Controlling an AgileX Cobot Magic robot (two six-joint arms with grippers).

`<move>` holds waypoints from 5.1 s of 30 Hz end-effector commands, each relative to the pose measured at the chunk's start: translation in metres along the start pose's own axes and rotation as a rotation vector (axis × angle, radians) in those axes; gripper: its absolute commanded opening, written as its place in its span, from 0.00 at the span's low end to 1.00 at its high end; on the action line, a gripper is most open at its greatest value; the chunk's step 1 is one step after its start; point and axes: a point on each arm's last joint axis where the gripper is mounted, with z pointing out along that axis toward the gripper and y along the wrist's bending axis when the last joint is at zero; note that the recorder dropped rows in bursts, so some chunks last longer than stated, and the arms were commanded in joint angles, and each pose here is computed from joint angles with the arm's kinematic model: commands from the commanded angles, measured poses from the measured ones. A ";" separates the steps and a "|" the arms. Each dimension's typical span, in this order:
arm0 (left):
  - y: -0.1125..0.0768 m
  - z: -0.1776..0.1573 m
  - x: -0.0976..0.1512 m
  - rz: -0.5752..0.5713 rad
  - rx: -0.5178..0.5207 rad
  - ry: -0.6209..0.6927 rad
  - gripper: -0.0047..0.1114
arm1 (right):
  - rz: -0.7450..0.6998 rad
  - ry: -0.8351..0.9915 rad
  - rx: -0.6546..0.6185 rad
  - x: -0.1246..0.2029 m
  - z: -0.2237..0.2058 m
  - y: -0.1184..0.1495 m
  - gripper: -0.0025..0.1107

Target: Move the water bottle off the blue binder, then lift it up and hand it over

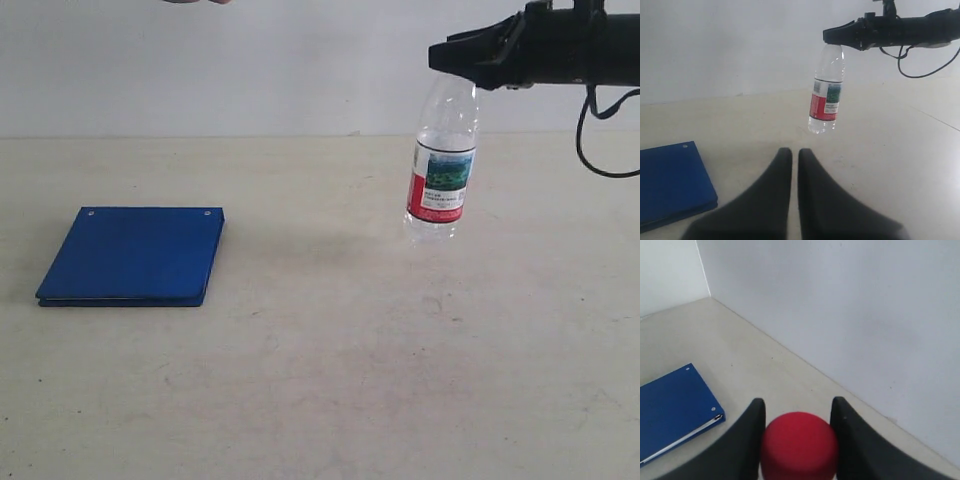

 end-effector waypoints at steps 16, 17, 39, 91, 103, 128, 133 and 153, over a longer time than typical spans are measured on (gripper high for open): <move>0.002 0.000 0.001 -0.009 -0.026 -0.006 0.08 | -0.110 0.167 0.110 0.010 -0.011 -0.002 0.48; 0.002 0.000 0.001 -0.009 -0.026 -0.006 0.08 | -0.107 0.165 0.113 0.009 -0.011 -0.002 0.53; 0.013 -0.001 -0.002 -0.033 -0.141 -0.042 0.08 | -0.406 0.328 -0.209 -0.059 0.004 0.130 0.35; 0.174 0.243 0.032 -0.163 -0.833 0.549 0.60 | 0.527 0.538 -0.294 0.078 0.178 0.162 0.61; 0.214 0.262 0.080 -0.210 -0.763 0.703 0.60 | 0.452 0.637 -0.616 0.078 0.160 0.183 0.61; 0.156 0.277 0.076 -0.481 0.039 0.684 0.48 | -0.051 0.714 -0.613 0.004 0.106 0.188 0.61; 0.155 0.249 0.050 -0.404 0.010 0.481 0.33 | -0.139 0.914 -0.386 0.022 0.105 0.166 0.61; 0.081 0.143 0.076 -0.505 0.114 0.466 0.49 | 0.103 0.609 0.258 0.097 0.176 0.104 0.46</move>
